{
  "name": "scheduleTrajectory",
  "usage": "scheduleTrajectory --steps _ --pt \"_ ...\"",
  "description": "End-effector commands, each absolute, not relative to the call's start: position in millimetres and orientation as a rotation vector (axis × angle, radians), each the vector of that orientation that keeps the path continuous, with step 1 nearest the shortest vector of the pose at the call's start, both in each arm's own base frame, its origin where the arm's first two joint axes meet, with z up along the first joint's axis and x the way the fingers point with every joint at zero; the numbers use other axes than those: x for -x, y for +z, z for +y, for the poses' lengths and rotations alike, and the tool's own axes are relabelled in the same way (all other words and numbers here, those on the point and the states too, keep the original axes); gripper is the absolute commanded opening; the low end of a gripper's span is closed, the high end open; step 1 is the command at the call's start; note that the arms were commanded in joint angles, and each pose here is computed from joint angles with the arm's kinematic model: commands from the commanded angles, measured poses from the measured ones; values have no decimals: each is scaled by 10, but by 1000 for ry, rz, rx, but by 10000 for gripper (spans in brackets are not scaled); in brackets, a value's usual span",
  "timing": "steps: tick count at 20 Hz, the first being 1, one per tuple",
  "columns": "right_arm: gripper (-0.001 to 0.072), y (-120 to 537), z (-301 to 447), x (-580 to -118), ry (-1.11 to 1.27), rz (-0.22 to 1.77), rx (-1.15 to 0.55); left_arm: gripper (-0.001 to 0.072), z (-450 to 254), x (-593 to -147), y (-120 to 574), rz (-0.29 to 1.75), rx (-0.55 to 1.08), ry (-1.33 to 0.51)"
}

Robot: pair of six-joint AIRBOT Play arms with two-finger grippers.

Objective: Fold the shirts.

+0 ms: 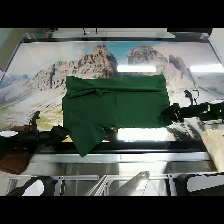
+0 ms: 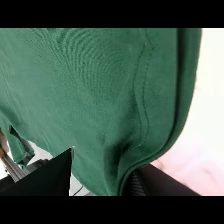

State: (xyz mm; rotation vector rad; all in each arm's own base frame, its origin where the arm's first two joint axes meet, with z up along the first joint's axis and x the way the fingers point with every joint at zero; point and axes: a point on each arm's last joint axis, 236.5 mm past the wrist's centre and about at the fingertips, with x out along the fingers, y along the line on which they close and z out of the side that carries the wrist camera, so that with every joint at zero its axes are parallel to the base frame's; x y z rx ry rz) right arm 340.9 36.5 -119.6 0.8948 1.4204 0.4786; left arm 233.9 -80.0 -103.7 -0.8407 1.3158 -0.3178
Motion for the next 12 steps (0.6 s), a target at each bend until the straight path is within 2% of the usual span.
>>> scheduleTrajectory --steps 1,3,6,10,12 --pt "456 -1268 314 -3356 465 1445 -850 566 -672 -2305 -1070 1267 769 -242" --pt "456 -1268 314 -3357 465 1445 -850 566 -657 -2340 -1070 1254 777 -231" --pt "456 -1268 314 -3357 464 1445 -850 565 -815 -2336 -1131 1302 922 -246" --pt "456 -1268 315 -3355 465 1445 -850 565 -1254 -2330 -1182 1336 1001 -412" --pt "456 -1254 323 -3339 473 1450 -855 441 -1425 -2288 -1203 1376 1029 -475"
